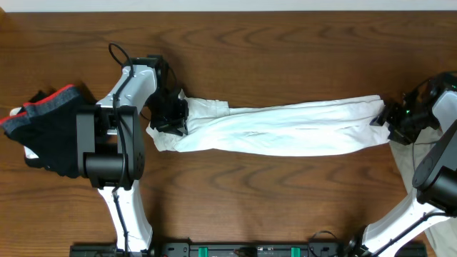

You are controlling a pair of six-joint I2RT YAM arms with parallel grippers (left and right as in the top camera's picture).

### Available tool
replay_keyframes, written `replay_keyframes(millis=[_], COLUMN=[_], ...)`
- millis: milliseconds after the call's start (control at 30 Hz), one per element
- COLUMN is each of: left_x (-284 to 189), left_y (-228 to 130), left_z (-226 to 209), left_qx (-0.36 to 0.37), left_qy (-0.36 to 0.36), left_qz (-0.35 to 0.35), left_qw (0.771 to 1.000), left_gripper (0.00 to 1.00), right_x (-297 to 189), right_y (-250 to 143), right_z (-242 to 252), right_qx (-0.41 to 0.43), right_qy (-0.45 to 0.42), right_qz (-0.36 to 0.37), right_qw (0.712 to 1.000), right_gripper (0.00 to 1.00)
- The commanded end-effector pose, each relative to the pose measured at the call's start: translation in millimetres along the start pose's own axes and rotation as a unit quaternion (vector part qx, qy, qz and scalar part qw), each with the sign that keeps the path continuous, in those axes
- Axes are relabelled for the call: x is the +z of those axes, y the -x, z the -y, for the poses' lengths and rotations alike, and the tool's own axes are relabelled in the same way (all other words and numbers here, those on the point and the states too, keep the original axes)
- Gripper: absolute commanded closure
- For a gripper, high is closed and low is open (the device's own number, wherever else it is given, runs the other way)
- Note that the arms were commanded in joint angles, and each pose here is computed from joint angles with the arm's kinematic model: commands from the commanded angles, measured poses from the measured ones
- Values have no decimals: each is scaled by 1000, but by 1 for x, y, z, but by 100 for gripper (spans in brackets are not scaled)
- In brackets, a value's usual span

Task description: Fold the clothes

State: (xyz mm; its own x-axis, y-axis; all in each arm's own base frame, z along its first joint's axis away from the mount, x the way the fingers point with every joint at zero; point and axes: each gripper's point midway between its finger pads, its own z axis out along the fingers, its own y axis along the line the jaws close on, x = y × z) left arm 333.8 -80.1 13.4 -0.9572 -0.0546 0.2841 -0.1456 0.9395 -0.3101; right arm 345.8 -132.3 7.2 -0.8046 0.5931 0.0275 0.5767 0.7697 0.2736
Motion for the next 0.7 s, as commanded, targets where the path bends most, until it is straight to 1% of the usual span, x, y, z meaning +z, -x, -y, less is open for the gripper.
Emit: replay_keyframes(millis=[0,67,200,400,667], left_x=[2,2,2,2,2], left_y=[-3,-3,-3,-3,-3], left_z=[-3,-3,-3,-3,-3], left_qx=[2,2,2,2,2], left_qy=[5,5,5,5,5], left_qz=[-6,-6,-6,-6,-6], left_qw=[1000,1000,1000,1000,1000], left_gripper=[84,84,84,84,84], right_x=[-9,-14,-35,-66,-56], right_y=[0,-7,-9,8,14], right_z=[-4,-7,-3,3,4], right_qx=[-6,-14,4,12,-3], right_qy=[15,30,31,35,35], right_qz=[5,-9,-21,20,28], right_qw=[1000,999,999,999,999], right_gripper=[38,39,35,31,31])
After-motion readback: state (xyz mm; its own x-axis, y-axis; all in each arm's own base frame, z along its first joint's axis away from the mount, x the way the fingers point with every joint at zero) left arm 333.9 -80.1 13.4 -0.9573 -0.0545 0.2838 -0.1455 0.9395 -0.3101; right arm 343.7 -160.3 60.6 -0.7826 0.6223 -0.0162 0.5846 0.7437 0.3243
